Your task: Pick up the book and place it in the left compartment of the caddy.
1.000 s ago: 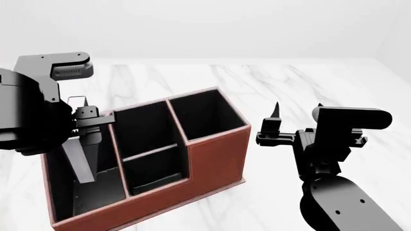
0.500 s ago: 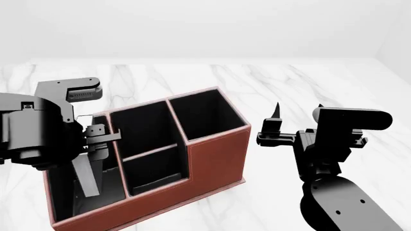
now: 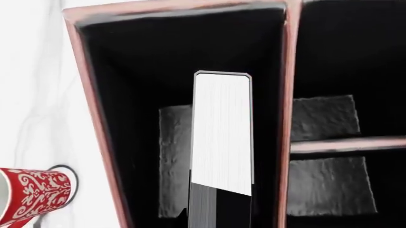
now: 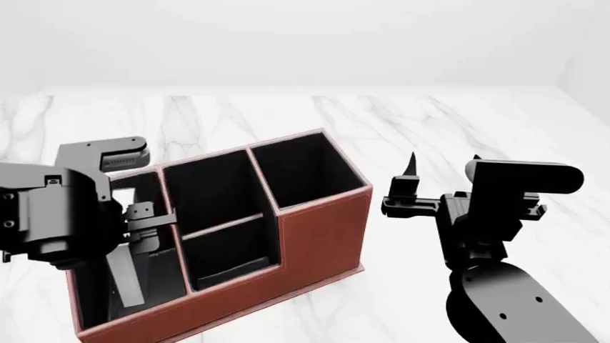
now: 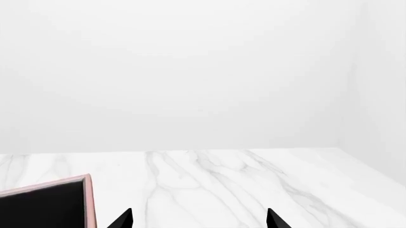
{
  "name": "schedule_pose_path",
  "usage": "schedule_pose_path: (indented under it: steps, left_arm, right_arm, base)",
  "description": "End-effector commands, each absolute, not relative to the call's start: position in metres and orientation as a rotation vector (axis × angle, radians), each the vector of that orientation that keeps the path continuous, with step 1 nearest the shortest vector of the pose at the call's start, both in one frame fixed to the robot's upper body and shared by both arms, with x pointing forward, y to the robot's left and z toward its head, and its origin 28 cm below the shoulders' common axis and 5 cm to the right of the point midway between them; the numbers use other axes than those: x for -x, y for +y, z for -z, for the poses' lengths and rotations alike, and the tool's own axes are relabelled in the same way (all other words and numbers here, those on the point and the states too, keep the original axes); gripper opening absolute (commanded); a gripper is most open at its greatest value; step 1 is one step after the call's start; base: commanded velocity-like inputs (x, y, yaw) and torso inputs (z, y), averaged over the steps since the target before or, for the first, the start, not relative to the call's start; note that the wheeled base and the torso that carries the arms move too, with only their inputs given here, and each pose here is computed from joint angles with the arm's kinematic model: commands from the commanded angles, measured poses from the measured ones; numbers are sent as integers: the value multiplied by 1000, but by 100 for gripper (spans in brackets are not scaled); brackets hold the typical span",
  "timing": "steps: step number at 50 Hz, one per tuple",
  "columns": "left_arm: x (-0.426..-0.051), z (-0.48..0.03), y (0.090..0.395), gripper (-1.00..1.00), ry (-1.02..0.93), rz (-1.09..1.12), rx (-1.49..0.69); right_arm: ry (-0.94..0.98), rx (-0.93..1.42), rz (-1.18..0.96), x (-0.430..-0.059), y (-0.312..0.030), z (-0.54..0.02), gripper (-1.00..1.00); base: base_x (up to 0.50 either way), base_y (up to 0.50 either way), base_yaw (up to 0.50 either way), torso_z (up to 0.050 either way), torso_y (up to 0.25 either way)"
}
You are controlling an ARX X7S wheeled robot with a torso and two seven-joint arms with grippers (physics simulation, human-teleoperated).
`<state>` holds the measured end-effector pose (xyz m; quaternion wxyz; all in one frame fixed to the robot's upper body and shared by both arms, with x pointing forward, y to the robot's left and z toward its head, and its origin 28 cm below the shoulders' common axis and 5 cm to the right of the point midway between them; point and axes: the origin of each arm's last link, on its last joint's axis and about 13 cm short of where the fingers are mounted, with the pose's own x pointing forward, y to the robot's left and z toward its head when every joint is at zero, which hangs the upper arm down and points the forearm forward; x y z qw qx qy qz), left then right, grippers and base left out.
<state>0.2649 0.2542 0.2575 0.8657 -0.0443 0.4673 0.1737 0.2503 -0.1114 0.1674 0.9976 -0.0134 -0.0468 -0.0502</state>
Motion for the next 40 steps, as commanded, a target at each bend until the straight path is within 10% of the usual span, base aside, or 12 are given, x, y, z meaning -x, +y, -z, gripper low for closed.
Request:
schedule_pose_path:
  steps: [1,40]
  left_arm:
    - [-271,-258,260,-100,918,-409,98]
    - [-285,-220,266,-100,937,-439,91]
  right_arm:
    - [-96,25,100,-250,-111,-168,100]
    - [-94,22,100,-250,-112,-166,100]
  base:
    - [0,0,0,0,0]
    - [0,0,0,0,1]
